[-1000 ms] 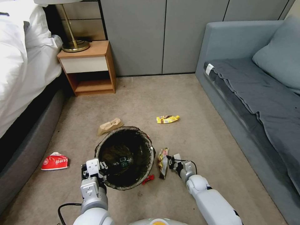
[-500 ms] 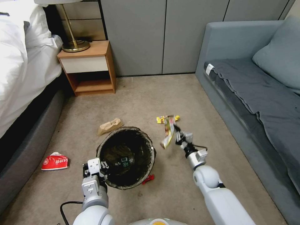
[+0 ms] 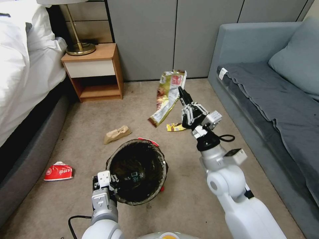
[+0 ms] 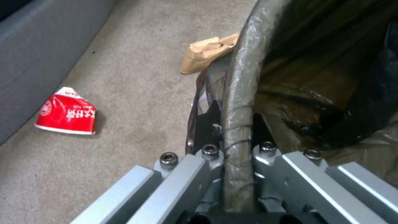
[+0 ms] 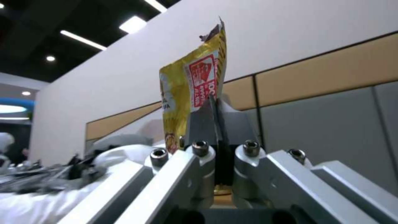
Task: Pick up the trash bin, then pick up the garbage from the floor and place it into the trash bin.
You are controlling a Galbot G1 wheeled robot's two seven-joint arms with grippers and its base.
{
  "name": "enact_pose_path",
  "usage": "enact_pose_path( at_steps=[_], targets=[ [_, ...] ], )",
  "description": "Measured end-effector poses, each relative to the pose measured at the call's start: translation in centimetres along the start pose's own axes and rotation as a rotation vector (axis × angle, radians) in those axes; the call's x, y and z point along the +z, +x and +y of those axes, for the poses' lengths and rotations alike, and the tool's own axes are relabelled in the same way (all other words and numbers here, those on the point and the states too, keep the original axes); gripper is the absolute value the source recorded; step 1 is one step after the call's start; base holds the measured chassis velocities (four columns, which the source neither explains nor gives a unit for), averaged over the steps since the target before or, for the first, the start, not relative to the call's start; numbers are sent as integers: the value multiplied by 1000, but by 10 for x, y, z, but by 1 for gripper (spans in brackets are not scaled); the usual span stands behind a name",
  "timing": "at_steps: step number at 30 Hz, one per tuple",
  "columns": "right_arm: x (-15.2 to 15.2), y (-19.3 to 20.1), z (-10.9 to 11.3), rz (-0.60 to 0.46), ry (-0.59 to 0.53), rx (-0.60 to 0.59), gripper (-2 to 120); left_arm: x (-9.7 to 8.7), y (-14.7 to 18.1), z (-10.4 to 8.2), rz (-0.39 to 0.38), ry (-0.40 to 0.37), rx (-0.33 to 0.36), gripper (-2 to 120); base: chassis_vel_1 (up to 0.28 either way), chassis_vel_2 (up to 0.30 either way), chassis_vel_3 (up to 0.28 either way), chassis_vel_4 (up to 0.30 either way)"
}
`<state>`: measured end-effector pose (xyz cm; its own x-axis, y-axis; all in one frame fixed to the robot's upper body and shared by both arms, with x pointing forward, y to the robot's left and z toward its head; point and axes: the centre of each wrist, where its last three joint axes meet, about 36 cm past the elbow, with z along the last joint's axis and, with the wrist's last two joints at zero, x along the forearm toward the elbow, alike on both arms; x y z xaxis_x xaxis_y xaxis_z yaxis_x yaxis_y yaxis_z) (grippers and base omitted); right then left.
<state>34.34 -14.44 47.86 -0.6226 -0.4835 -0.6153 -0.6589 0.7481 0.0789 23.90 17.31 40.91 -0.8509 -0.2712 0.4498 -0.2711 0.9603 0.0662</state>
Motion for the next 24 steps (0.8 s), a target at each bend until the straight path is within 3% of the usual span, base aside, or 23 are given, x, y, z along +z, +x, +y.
enact_pose_path(
  at_steps=[3,6,10,24],
  targets=[
    [5,10,15,36,-18,-25,0,1,0,-1,2,-2,3,0,0,0,0,0],
    [34,34,32,127,-9,-68,0,1,1,-3,3,-3,8,0,0,0,0,0],
    [57,58,41,199,-7,-86,0,-2,3,-2,-4,-1,9,0,0,0,0,0],
    [94,98,31,305,12,-62,0,-13,6,3,-32,10,8,0,0,0,0,0]
  ],
)
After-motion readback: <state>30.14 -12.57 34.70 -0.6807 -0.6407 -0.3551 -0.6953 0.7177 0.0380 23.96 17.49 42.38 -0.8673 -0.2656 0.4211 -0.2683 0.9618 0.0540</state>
